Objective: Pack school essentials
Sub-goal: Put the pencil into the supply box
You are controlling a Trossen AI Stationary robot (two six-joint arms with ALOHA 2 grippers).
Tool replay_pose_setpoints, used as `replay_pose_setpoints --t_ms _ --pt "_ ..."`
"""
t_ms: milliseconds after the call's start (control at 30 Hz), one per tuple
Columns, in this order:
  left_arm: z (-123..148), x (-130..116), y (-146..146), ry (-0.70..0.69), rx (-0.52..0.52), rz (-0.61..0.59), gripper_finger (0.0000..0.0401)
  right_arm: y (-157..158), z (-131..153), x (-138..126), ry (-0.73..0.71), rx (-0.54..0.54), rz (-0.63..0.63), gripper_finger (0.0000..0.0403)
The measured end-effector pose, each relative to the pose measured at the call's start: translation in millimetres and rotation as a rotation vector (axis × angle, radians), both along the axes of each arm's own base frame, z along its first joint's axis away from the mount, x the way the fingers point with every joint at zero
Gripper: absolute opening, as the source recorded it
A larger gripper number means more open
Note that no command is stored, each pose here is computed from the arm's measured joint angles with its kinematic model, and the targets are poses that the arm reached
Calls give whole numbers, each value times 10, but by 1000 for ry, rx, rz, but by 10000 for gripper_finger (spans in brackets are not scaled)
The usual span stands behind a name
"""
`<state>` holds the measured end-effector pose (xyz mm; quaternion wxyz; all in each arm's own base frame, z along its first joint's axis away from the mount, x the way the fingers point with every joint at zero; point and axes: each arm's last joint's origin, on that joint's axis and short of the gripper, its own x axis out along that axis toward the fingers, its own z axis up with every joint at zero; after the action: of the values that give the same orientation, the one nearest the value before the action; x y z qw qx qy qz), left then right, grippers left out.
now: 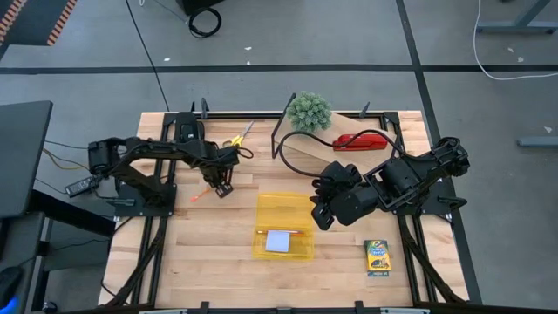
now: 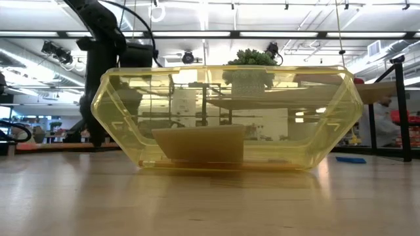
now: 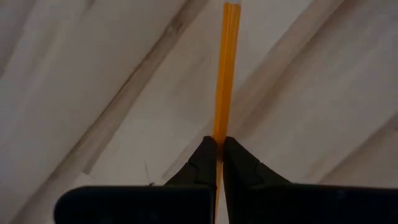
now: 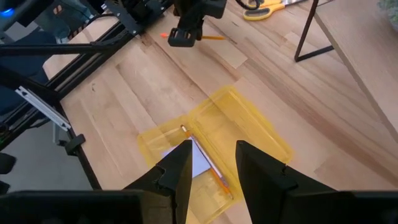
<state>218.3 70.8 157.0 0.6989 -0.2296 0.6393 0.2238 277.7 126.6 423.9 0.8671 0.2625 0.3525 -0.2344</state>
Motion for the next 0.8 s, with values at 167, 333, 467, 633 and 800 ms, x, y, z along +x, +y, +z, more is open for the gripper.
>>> replay_pose_setpoints --t_ms 167,333,467,633,800 --pt "165 -30 -92 -73 9 45 6 -3 2 1 1 -24 11 130" --pt "301 -41 -261 -143 1 64 6 -3 1 0 3 -31 18 130" --pt "387 -34 -411 -204 -10 62 6 -3 2 1 7 -42 31 130" --pt "587 60 -564 -284 -13 56 6 -2 1 0 15 -56 53 130" --pt "956 232 -705 -418 24 36 6 7 -4 -2 31 -38 83 130"
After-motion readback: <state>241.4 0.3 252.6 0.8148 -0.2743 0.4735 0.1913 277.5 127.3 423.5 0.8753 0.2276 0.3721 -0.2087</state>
